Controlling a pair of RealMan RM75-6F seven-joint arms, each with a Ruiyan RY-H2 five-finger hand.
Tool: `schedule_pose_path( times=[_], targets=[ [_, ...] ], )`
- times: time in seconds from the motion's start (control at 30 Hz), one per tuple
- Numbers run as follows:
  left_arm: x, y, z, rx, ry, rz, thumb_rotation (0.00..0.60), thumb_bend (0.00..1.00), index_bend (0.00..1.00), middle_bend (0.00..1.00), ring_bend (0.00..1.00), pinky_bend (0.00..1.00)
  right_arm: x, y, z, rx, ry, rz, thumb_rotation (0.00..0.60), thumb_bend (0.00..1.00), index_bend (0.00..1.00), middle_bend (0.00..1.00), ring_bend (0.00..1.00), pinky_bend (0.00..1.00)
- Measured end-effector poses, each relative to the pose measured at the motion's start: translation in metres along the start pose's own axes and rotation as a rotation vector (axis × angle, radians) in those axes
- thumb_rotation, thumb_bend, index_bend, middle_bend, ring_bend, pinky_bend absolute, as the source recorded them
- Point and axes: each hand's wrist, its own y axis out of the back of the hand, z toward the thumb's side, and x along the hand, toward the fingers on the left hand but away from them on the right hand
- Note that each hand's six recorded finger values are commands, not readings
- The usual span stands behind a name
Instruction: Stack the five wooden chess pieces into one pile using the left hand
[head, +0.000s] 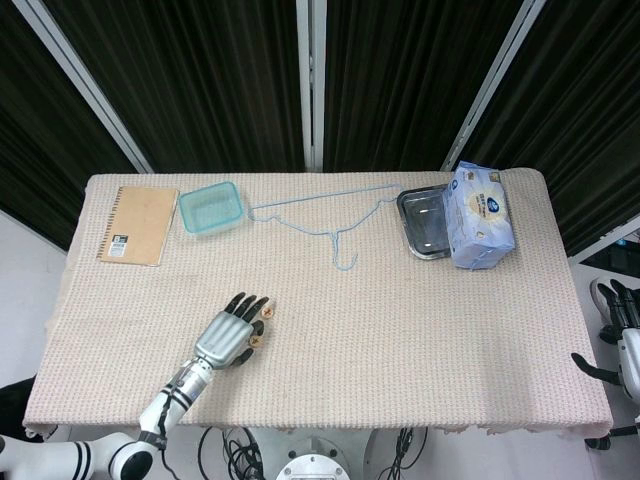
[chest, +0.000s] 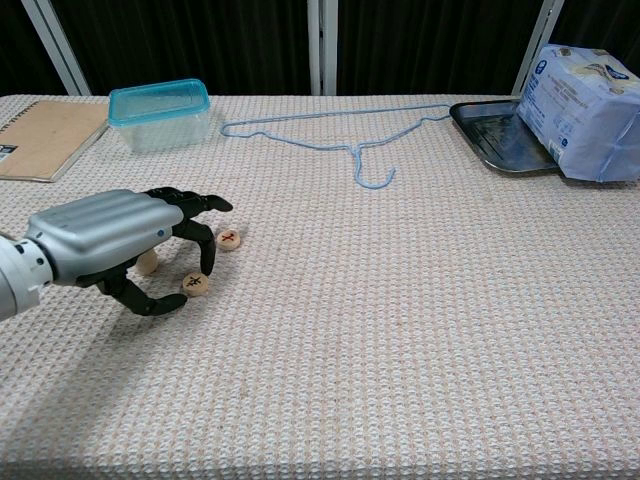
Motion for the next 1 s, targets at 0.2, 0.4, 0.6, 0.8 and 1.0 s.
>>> schedule_pose_path(
  times=[0.2,0.4,0.6,0.8,1.0],
  targets=[
    [0.001,0.000,0.002,-0.007,-0.001,0.009,0.600,0.32,0.45,0.00,0.00,0.00,0.000,0.000,0.000,0.000,0.000,0.002,0.600,0.08,0.00,0.00,0.00,0.00],
    [0.002,-0.001,0.001,-0.014,0.000,0.008,0.600,0.32,0.47,0.00,0.00,0.00,-0.001,-0.001,-0.001,0.002,-0.001,0.012,0.600,0.08,0.00,0.00,0.00,0.00],
    [0.002,0.002,-0.001,-0.022,0.004,0.025,0.600,0.32,0.50,0.01,0.00,0.00,-0.001,-0.001,-0.001,0.004,-0.003,0.011,0.600,0.08,0.00,0.00,0.00,0.00],
    [-0.001,0.011,0.001,-0.027,-0.004,0.049,0.600,0.32,0.50,0.01,0.00,0.00,-0.001,-0.001,0.000,0.005,-0.002,0.009,0.600,0.08,0.00,0.00,0.00,0.00],
    [-0.007,0.025,-0.003,-0.021,0.004,0.070,0.600,0.32,0.50,0.01,0.00,0.00,-0.001,-0.001,0.000,0.003,0.000,0.009,0.600,0.08,0.00,0.00,0.00,0.00]
  ],
)
